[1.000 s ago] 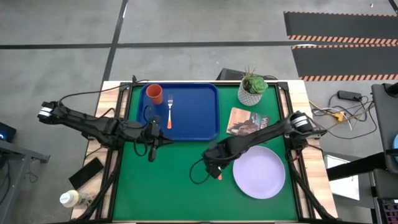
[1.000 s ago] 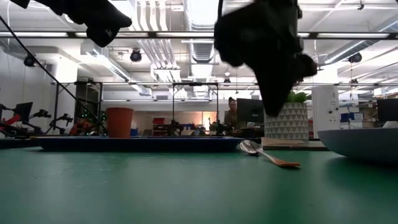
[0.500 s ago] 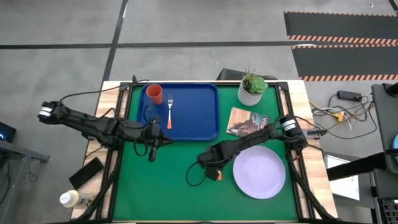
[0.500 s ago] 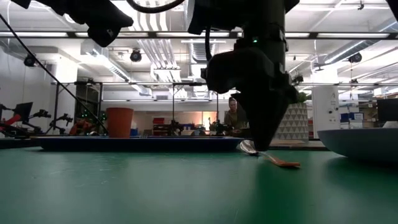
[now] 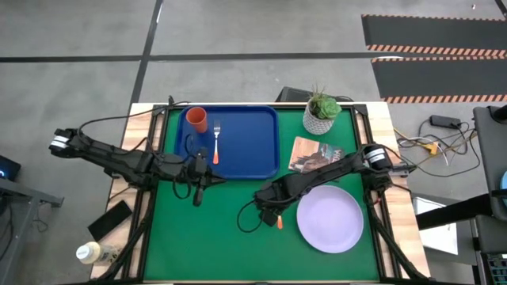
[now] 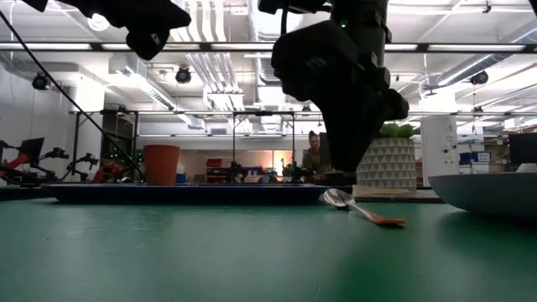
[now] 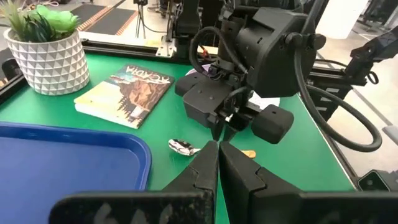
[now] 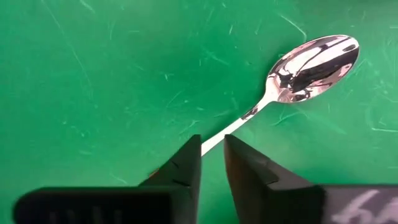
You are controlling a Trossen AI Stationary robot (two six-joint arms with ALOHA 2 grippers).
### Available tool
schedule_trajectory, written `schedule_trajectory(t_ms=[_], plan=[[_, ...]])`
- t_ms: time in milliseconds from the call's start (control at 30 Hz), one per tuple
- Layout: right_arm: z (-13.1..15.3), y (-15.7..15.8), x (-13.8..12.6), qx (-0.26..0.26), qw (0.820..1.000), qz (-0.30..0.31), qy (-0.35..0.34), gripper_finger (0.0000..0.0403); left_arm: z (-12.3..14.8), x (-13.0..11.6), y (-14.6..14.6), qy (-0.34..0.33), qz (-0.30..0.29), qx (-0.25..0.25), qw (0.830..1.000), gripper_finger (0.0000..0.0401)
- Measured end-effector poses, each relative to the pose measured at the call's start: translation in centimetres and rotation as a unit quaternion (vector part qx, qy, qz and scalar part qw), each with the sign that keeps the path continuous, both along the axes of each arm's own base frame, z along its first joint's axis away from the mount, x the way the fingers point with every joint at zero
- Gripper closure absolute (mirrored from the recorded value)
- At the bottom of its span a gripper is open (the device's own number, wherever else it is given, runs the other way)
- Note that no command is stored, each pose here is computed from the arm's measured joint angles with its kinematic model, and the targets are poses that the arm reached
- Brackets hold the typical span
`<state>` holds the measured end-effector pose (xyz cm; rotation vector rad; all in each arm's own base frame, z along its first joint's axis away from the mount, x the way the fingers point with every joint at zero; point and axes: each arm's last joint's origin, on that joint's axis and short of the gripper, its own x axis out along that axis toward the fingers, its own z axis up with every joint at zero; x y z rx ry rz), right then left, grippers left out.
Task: Pick and place plate/cup/fork/spoon on tray
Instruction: Put the orange spoon on the blue tray to the right side of the orange fork
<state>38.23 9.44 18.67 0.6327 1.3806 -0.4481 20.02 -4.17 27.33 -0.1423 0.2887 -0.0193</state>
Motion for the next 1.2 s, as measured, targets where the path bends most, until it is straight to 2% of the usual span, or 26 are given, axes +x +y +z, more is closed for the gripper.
schedule_trajectory(t_ms=[200, 367, 533, 667, 900, 1033, 1200], plan=[[0.0, 0.2, 0.0, 0.0, 1.0, -0.016, -0.002, 0.0267, 0.0, 0.0, 0.0, 0.001, 0.0, 0.0, 1.0, 0.0401], [0.1, 0.2, 0.3, 0.005, 0.999, -0.027, -0.018, 0.0244, 0.0, 0.0, 0.0, 0.0, 0.0, 0.0, 1.0, 0.0401], [0.0, 1.0, 0.2, 0.017, 0.996, -0.082, -0.014, 0.0241, 0.1, -0.1, 0.0, -0.002, 0.0, -0.001, 1.0, 0.0401], [-0.4, 1.5, -0.2, 0.009, 0.995, -0.096, -0.007, 0.0241, 0.0, -0.1, 0.0, 0.002, -0.001, 0.0, 1.0, 0.0401], [-1.8, 0.8, -0.8, -0.051, 0.991, -0.125, -0.007, 0.0245, 0.0, -0.1, 0.0, 0.002, -0.003, 0.0, 1.0, 0.0401], [-3.1, 0.5, -1.6, -0.059, 0.989, -0.132, 0.011, 0.0257, 0.0, -0.1, 0.0, 0.002, -0.003, 0.0, 1.0, 0.0401], [-4.4, 0.6, -1.8, -0.052, 0.989, -0.137, -0.009, 0.0272, 0.0, -0.1, 0.0, 0.002, -0.003, 0.0, 1.0, 0.0401]])
